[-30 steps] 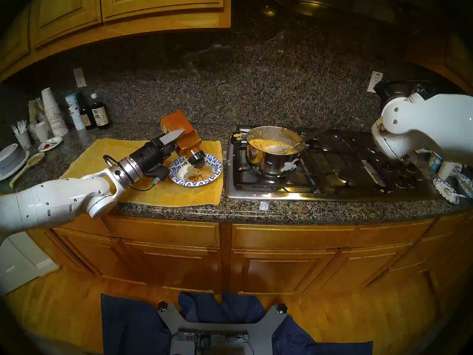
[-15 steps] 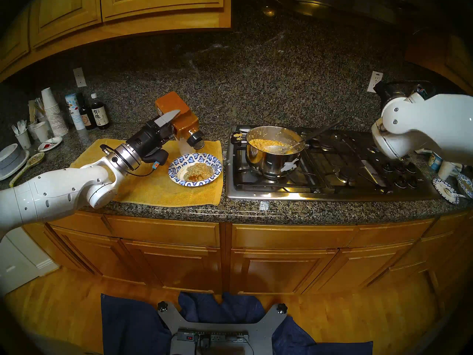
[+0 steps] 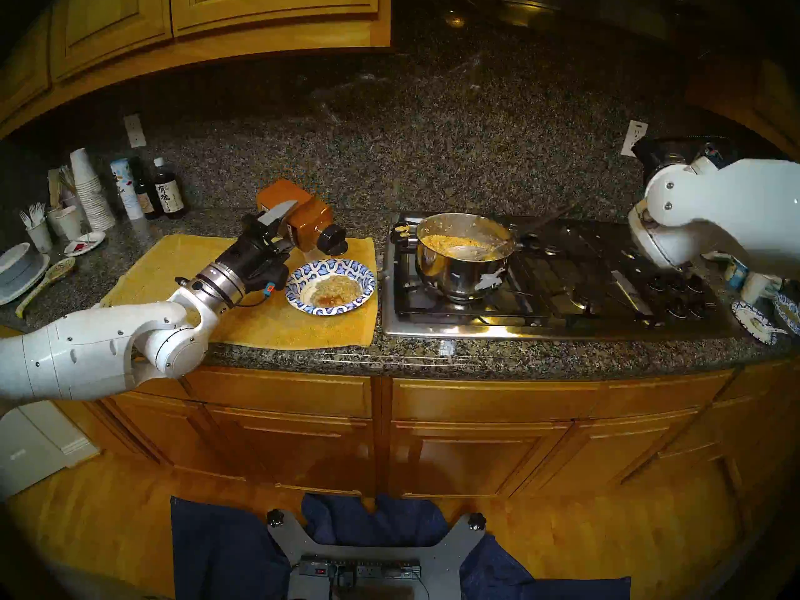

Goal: Scoop oatmeal into bowl and add cinnamon

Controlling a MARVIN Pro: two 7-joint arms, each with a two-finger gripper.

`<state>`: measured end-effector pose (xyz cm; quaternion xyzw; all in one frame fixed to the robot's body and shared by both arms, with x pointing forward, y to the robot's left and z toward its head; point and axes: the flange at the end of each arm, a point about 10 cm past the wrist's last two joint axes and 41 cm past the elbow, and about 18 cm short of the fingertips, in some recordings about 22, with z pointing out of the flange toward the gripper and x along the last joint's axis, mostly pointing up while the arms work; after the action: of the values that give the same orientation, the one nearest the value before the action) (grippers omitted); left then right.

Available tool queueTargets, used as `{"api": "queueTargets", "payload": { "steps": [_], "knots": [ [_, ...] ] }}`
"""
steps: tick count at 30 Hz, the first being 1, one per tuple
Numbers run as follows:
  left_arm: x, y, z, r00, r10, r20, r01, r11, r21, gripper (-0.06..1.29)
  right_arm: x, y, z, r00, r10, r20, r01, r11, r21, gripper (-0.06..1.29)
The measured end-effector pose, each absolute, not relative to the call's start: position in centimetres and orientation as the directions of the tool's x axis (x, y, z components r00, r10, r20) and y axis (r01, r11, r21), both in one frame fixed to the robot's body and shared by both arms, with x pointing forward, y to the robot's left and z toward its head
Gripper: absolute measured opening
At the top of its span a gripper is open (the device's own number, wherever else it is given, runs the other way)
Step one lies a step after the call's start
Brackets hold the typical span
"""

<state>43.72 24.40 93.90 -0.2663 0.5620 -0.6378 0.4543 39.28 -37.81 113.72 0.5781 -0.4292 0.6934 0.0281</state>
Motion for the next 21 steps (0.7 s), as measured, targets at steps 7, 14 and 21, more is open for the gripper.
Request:
{"api": "queueTargets", "payload": {
  "steps": [7,14,21],
  "knots": [
    [41.9,23.9,93.4,-0.400,-0.916,0.026,0.116,-0.079,-0.990,0.69,39.3,-37.8,113.7,-0.330,-0.458,0.826,-0.537,-0.629,-0.563,1.24],
    [40.4,24.4,93.2,-0.318,-0.941,0.115,0.030,-0.131,-0.991,0.69,39.3,-37.8,113.7,-0.330,-0.457,0.826,-0.536,-0.629,-0.563,1.24],
    [39.8,25.0,93.6,-0.240,-0.955,0.176,-0.020,-0.176,-0.984,0.69,39.3,-37.8,113.7,-0.330,-0.457,0.826,-0.535,-0.630,-0.563,1.24]
  ]
}}
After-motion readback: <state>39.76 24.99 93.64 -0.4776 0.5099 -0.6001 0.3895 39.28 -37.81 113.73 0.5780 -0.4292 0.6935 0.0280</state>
